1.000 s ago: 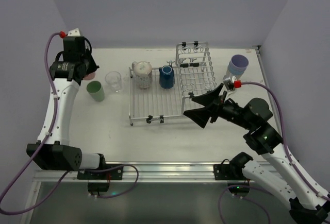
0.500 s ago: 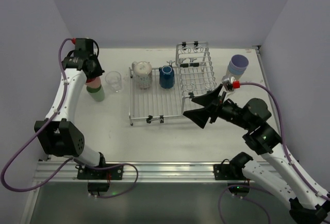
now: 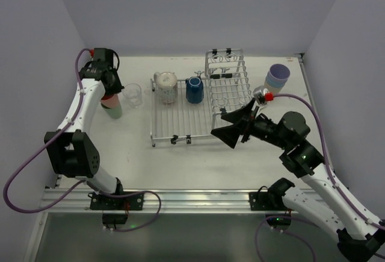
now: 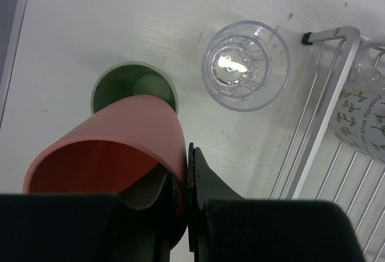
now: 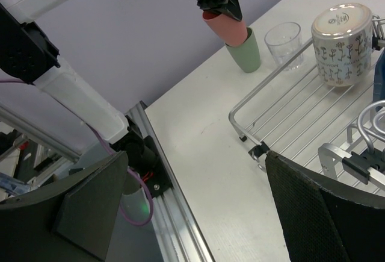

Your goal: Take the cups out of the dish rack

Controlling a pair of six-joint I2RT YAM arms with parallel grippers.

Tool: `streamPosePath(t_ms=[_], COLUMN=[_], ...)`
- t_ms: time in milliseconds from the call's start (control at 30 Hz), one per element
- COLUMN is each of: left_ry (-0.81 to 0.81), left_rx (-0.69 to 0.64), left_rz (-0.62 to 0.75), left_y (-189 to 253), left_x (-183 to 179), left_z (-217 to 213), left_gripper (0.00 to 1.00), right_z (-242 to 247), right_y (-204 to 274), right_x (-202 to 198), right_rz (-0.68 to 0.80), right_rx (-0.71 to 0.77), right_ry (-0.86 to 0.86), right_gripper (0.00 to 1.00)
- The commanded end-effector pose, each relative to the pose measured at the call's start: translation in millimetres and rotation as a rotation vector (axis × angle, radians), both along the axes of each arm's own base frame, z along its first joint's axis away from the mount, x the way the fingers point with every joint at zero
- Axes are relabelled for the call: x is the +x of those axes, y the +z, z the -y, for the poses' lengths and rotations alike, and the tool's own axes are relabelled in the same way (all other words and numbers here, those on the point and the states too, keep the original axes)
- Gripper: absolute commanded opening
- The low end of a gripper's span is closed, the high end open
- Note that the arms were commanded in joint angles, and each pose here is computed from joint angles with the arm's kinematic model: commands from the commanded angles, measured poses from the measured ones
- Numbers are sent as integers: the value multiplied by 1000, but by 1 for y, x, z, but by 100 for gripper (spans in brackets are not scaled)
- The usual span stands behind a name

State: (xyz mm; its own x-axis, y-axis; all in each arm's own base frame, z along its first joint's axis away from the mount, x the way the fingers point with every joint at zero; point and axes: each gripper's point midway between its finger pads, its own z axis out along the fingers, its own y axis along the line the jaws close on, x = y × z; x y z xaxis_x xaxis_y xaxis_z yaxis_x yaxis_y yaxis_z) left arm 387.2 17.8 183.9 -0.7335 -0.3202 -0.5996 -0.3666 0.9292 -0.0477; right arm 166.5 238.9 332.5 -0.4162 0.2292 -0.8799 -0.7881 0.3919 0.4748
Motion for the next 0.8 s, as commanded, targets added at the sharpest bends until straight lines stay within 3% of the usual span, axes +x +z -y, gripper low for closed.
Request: streamPosePath(t_ms=[0, 333, 767], left_ry=[-38, -39, -41], left_rx=[26, 44, 72], left_rz=[11, 83, 28], left_y=[0, 29, 9], left_x=[5, 10, 14], left_z=[-3, -5, -10], left_gripper=[0, 0, 0], right_z=[-2, -5, -7], right_y=[1, -1, -4], right_x=[1, 3, 3], right_rz=[19, 13, 10], right_rx=[-1, -7, -15], right_ry=[1, 6, 6], right_gripper=[99, 99, 99])
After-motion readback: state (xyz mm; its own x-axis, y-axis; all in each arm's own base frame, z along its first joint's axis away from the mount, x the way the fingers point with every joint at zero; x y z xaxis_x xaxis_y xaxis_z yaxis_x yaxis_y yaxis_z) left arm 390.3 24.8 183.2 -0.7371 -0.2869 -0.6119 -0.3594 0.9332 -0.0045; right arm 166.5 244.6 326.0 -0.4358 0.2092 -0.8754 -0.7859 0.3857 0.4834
